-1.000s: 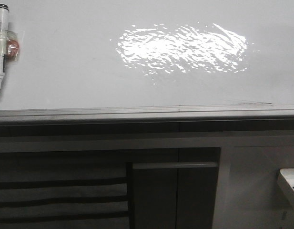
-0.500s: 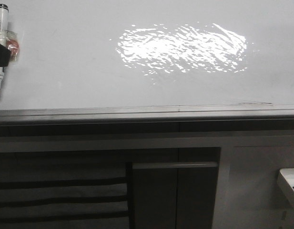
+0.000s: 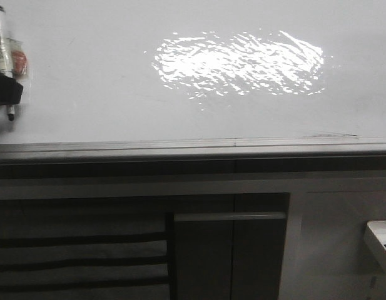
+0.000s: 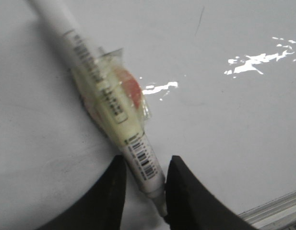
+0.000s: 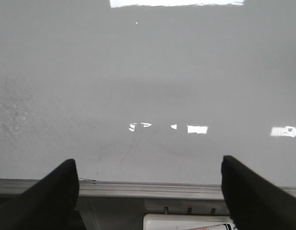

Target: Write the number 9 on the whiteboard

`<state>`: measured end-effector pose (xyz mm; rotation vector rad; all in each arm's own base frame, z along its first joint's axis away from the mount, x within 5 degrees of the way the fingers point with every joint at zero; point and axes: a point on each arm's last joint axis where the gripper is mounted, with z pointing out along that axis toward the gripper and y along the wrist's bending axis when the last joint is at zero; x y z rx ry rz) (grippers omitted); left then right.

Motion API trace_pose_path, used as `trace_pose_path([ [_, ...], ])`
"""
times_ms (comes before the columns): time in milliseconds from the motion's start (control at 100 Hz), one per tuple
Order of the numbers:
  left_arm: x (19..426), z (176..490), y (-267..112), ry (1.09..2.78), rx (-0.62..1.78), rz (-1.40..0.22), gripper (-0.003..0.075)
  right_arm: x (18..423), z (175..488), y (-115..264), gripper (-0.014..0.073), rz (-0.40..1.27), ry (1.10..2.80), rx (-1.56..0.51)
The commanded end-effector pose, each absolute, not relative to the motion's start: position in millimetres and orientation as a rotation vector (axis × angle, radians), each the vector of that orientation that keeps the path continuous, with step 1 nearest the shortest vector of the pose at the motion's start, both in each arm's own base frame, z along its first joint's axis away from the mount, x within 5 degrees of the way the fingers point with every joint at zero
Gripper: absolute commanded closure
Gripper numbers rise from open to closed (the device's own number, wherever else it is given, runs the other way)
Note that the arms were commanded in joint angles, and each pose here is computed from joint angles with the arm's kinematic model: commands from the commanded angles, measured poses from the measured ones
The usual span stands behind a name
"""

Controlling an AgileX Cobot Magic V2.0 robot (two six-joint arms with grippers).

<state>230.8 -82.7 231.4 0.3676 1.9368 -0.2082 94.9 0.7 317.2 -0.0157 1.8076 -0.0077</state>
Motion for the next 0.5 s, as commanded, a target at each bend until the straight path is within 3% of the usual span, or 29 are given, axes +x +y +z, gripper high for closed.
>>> trace_pose_path([
  [0,235.9,252.7,-87.1,1.806,0.351,-0.231,0.0636,97.3,333.9,0.9,0.0054,-0.011,1.715,-0.022],
  [200,235.9,252.7,-87.1,1.806,0.351,-0.231,0.0714,97.3,333.9,0.9,0.0054,-0.011,1.715,-0.022],
  [490,232.8,257.0,-86.1,1.816,0.36,-0.226,0.0733,97.1,335.3,0.9,0.0054,-0.011,1.711,-0.022],
])
